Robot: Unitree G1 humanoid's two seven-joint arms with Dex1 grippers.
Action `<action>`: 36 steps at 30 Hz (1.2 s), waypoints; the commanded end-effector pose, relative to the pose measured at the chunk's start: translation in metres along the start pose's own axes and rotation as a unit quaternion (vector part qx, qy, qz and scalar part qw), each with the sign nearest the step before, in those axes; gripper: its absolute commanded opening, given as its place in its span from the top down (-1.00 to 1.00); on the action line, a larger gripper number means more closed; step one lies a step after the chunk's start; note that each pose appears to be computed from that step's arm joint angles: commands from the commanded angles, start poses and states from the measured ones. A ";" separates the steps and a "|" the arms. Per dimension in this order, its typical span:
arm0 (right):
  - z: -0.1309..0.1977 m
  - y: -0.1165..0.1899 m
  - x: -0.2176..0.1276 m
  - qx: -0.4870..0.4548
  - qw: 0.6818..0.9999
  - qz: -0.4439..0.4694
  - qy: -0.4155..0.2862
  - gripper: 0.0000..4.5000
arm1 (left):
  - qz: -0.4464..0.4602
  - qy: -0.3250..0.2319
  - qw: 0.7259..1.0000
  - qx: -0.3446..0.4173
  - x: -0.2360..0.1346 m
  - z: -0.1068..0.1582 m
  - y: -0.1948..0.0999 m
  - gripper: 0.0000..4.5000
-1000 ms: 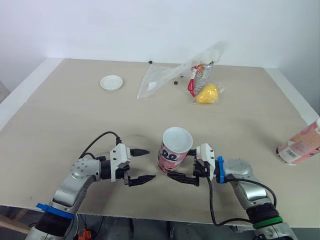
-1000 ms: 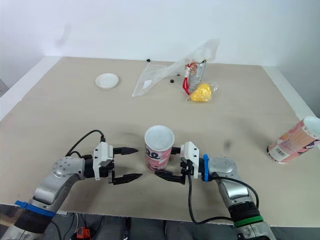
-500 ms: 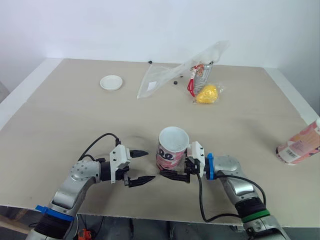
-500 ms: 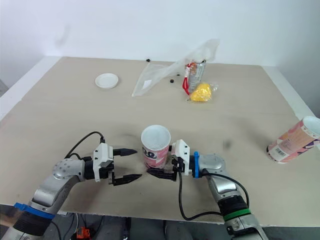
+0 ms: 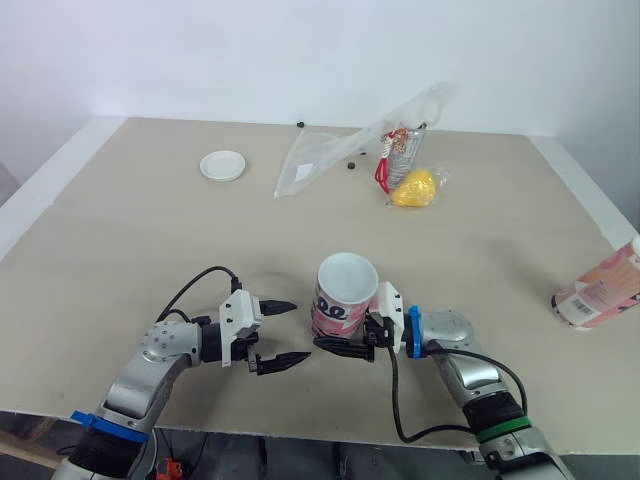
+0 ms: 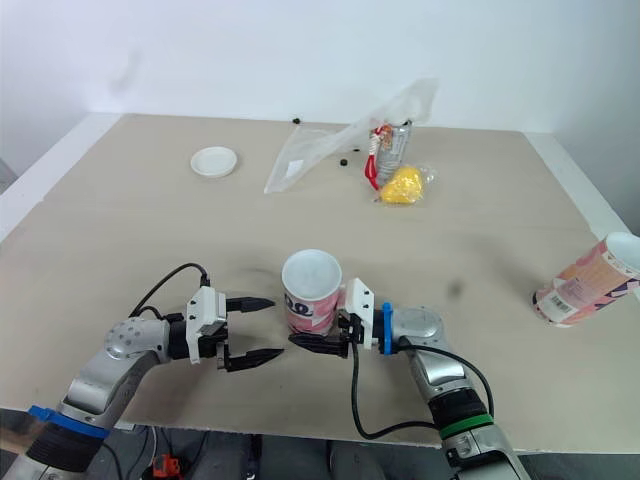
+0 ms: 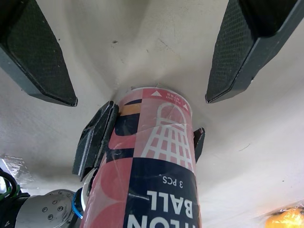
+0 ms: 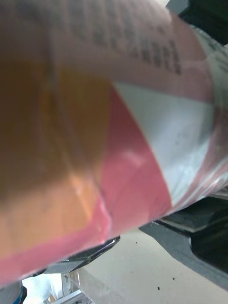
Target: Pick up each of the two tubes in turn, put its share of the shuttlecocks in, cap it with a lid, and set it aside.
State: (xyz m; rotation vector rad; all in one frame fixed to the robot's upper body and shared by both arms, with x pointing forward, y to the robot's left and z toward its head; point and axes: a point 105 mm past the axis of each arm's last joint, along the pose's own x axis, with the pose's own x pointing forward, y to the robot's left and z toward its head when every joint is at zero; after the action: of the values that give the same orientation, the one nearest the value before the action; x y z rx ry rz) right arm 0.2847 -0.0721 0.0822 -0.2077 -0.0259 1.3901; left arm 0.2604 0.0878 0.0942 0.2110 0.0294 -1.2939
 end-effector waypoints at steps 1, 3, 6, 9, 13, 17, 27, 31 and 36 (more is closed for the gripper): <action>0.005 0.001 -0.008 -0.007 1.000 -0.011 -0.003 -0.71 | -0.005 -0.010 0.999 0.030 0.000 0.011 0.002 -1.00; 0.007 0.001 -0.015 -0.002 1.000 -0.030 -0.007 -0.71 | -0.003 -0.013 0.999 0.032 0.001 0.013 0.004 -1.00; 0.013 -0.004 -0.031 0.014 0.996 -0.090 -0.022 -0.71 | 0.002 -0.023 0.999 0.032 0.004 0.017 0.007 -1.00; 0.018 -0.007 -0.055 0.035 0.984 -0.168 -0.037 -0.71 | -0.001 -0.028 0.999 0.030 0.007 0.019 0.006 -1.00; 0.014 -0.010 -0.110 0.056 0.943 -0.327 -0.033 -0.71 | -0.011 -0.035 0.999 0.030 0.015 0.019 0.003 -1.00; 0.007 -0.019 -0.158 0.062 0.883 -0.464 -0.020 -0.71 | -0.018 -0.041 0.999 0.030 0.020 0.021 0.002 -1.00; -0.015 -0.041 -0.244 0.088 0.731 -0.676 -0.003 -0.71 | -0.030 -0.049 0.998 0.032 0.029 0.023 0.000 -1.00; -0.021 -0.046 -0.253 0.100 0.711 -0.696 -0.008 -0.71 | -0.027 -0.049 0.998 0.034 0.029 0.023 0.001 -1.00; -0.030 -0.053 -0.255 0.107 0.706 -0.700 0.004 -0.71 | -0.025 -0.048 0.998 0.033 0.028 0.024 0.000 -1.00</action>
State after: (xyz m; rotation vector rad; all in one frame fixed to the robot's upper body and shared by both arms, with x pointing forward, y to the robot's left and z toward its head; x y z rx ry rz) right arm 0.2956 -0.3243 0.0887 0.0540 -0.0166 -0.1324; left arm 0.2670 0.0578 0.1053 0.1873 -0.0510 -1.3526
